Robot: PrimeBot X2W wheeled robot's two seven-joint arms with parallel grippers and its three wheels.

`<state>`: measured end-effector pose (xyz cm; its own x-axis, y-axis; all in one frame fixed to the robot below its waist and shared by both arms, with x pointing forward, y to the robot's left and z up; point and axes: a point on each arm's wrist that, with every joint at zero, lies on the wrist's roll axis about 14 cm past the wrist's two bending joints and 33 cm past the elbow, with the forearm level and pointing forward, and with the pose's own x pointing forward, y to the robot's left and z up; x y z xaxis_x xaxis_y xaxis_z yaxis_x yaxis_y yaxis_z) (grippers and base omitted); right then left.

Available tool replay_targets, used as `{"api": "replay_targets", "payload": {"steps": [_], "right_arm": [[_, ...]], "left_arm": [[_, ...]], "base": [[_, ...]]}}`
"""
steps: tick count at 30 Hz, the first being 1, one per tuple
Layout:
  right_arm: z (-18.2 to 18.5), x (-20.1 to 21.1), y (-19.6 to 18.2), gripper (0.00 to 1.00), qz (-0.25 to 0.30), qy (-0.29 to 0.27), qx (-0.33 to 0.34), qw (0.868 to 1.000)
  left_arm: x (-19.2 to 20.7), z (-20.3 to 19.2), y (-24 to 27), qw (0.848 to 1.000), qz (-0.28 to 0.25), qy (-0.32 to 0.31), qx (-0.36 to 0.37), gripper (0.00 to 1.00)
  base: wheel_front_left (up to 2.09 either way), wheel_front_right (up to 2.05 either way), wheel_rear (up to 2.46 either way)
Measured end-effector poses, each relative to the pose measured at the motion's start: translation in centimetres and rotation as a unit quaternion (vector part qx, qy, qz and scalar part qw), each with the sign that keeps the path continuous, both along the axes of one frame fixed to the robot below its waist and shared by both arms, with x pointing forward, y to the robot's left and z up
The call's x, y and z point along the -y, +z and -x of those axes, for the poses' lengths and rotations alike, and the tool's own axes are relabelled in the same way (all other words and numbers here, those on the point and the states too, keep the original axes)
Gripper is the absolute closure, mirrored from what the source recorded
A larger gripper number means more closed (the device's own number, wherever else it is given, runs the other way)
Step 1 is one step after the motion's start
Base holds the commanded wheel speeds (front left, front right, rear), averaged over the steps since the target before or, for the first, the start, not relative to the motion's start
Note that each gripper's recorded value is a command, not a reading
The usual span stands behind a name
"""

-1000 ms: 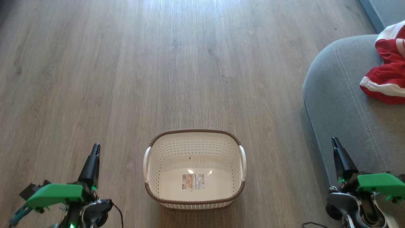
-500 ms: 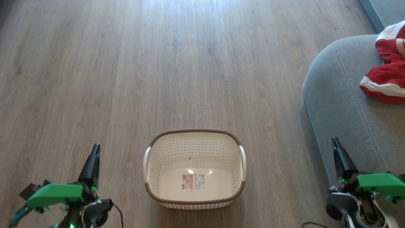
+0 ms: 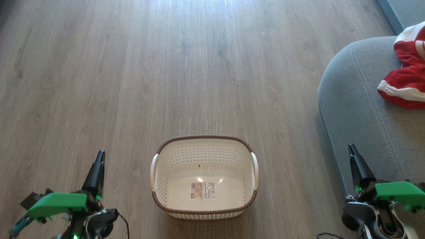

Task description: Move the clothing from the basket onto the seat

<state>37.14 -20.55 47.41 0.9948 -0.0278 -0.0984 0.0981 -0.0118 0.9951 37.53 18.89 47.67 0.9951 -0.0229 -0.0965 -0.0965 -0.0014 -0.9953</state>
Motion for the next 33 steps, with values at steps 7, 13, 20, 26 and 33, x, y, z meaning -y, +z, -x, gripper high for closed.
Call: {"api": "replay_targets", "payload": {"steps": [7,13,20,26,33], "right_arm": [[0.0,0.0,0.0,1.0,0.0,0.0,0.0,1.0],[0.0,0.0,0.0,1.0,0.0,0.0,0.0,1.0],[0.0,0.0,0.0,1.0,0.0,0.0,0.0,1.0],[0.0,0.0,0.0,1.0,0.0,0.0,0.0,1.0],[0.0,0.0,0.0,1.0,0.0,0.0,0.0,1.0]], "left_arm": [[0.0,0.0,0.0,1.0,0.0,0.0,0.0,1.0],[0.0,0.0,0.01,1.0,0.0,0.0,0.0,1.0],[0.0,0.0,0.01,1.0,0.0,0.0,0.0,1.0],[0.0,0.0,0.01,1.0,0.0,0.0,0.0,1.0],[0.0,0.0,0.01,1.0,0.0,0.0,0.0,1.0]], "base": [[0.0,0.0,0.0],[0.0,0.0,0.0],[0.0,0.0,0.0],[0.0,0.0,0.0],[0.0,0.0,0.0]]}}
